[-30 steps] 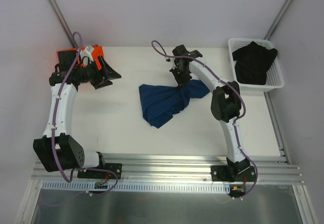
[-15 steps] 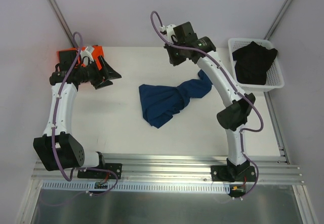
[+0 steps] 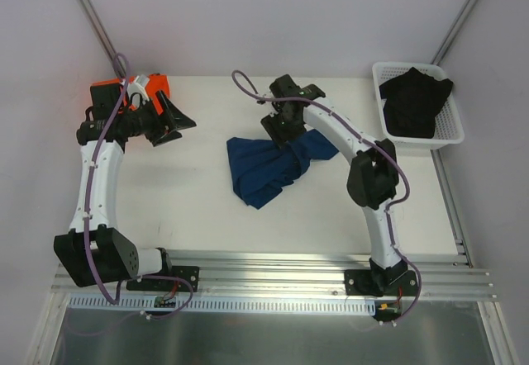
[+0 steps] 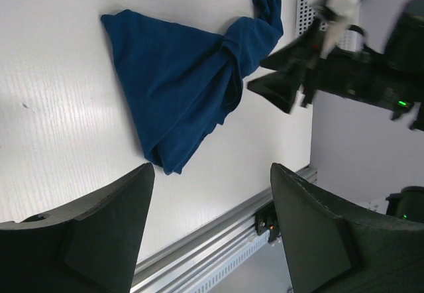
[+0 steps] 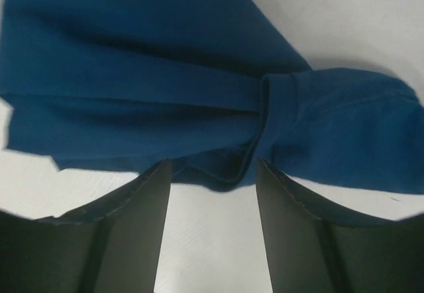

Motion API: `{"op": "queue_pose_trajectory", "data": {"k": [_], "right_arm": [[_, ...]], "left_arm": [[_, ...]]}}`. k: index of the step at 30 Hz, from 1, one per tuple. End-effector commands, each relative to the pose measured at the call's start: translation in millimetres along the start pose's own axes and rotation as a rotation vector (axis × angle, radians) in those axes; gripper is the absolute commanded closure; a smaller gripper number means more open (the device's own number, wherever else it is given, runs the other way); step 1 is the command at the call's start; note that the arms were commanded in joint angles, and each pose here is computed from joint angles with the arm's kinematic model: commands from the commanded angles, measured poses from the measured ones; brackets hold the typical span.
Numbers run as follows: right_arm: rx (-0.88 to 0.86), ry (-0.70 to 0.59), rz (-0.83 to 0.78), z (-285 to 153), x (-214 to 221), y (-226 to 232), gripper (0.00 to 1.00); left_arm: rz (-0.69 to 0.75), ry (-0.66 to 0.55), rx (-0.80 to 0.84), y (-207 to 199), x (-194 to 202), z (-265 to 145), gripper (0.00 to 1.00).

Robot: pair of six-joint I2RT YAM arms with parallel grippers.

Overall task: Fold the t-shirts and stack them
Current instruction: Flatten out the tshirt

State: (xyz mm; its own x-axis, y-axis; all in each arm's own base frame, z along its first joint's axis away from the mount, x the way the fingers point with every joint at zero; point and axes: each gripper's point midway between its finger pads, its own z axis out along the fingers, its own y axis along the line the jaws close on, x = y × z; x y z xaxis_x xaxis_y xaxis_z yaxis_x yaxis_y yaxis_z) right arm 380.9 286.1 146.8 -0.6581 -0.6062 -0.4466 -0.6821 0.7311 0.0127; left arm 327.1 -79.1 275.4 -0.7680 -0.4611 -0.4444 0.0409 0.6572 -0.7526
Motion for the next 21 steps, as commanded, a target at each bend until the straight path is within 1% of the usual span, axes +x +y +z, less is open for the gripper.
{"op": "queue_pose_trajectory", "data": {"k": [1,2,4,8,10,13,21], "right_arm": [[0.034,0.051,0.012,14,7,-18,0.44],[0.045,0.03,0.009,15,-2,-22,0.47],[0.061,0.044,0.005,27,-2,-28,0.5],[0.069,0.065,0.0,41,2,-37,0.52],[0.073,0.07,0.005,45,3,-41,0.52],[0.124,0.07,0.007,47,2,-57,0.53],[0.134,0.103,0.014,57,12,-67,0.53]], "left_arm": [[0.028,-0.061,0.022,-14,-5,-17,0.28],[0.027,-0.063,0.023,-14,-4,-18,0.28],[0.021,-0.067,0.02,-13,-2,-19,0.28],[0.014,-0.07,0.019,-11,-4,-20,0.28],[0.006,-0.067,0.02,-10,-5,-20,0.28],[0.004,-0.066,0.019,-9,-6,-19,0.28],[-0.008,-0.061,0.017,-6,-9,-16,0.28]]}}
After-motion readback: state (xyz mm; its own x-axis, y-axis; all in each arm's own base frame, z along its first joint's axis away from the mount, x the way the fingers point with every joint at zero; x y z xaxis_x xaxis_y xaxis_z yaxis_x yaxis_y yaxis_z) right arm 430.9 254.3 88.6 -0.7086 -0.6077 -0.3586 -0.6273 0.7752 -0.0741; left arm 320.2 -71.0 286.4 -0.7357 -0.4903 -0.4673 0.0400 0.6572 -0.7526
